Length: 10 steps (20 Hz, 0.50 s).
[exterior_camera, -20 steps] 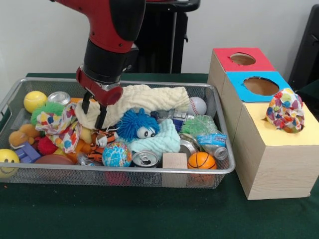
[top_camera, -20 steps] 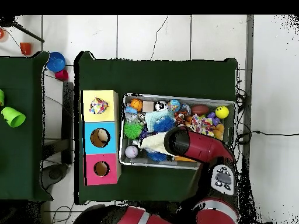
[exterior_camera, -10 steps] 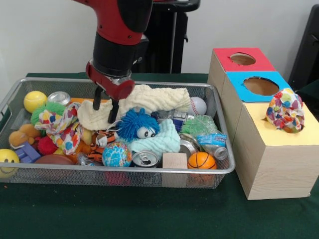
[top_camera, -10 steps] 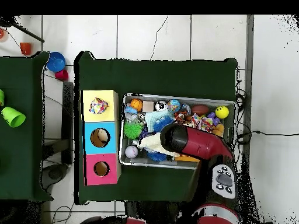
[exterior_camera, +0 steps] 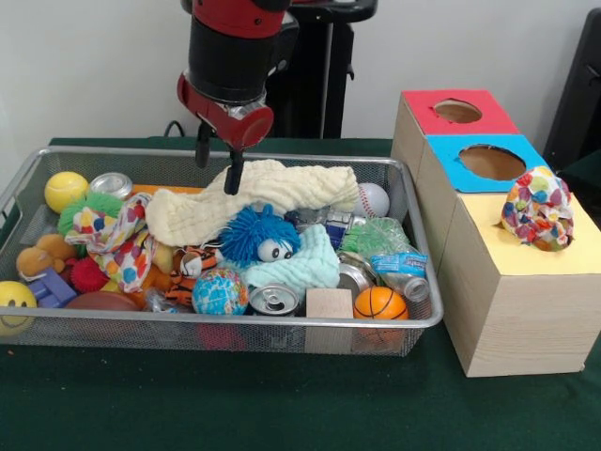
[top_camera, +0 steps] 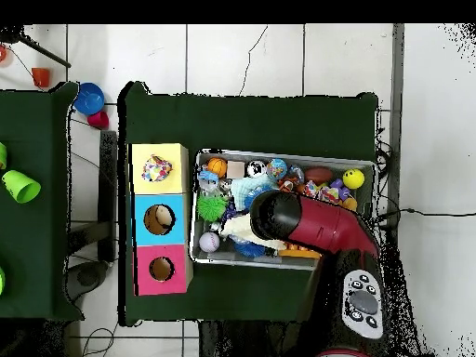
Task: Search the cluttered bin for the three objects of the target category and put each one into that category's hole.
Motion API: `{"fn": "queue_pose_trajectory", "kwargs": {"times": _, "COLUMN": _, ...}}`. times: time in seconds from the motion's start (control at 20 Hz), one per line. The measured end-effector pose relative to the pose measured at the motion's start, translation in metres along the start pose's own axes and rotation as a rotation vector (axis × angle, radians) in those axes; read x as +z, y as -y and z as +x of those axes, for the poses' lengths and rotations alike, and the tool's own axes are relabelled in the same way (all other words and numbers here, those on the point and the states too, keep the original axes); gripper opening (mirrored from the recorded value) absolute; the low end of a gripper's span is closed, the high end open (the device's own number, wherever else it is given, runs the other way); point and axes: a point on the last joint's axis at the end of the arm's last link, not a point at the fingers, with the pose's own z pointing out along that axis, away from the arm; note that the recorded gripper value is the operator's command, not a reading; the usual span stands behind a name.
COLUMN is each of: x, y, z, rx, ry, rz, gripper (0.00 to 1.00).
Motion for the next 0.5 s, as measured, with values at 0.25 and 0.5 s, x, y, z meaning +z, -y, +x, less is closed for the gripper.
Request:
{"fn": "queue_pose_trajectory", "kwargs": {"times": 0.25, "x": 0.007, "y": 0.002, "z": 0.0, "rx": -0.01, "ry": 0.007, "rz": 0.005, "gripper": 1.0}}
{"fn": "queue_pose_trajectory", "kwargs": {"times": 0.5, "x": 0.036, "y": 0.012, "z": -0.003, "rx": -0.056, "ry": 0.056, "rz": 0.017, "gripper": 1.0}}
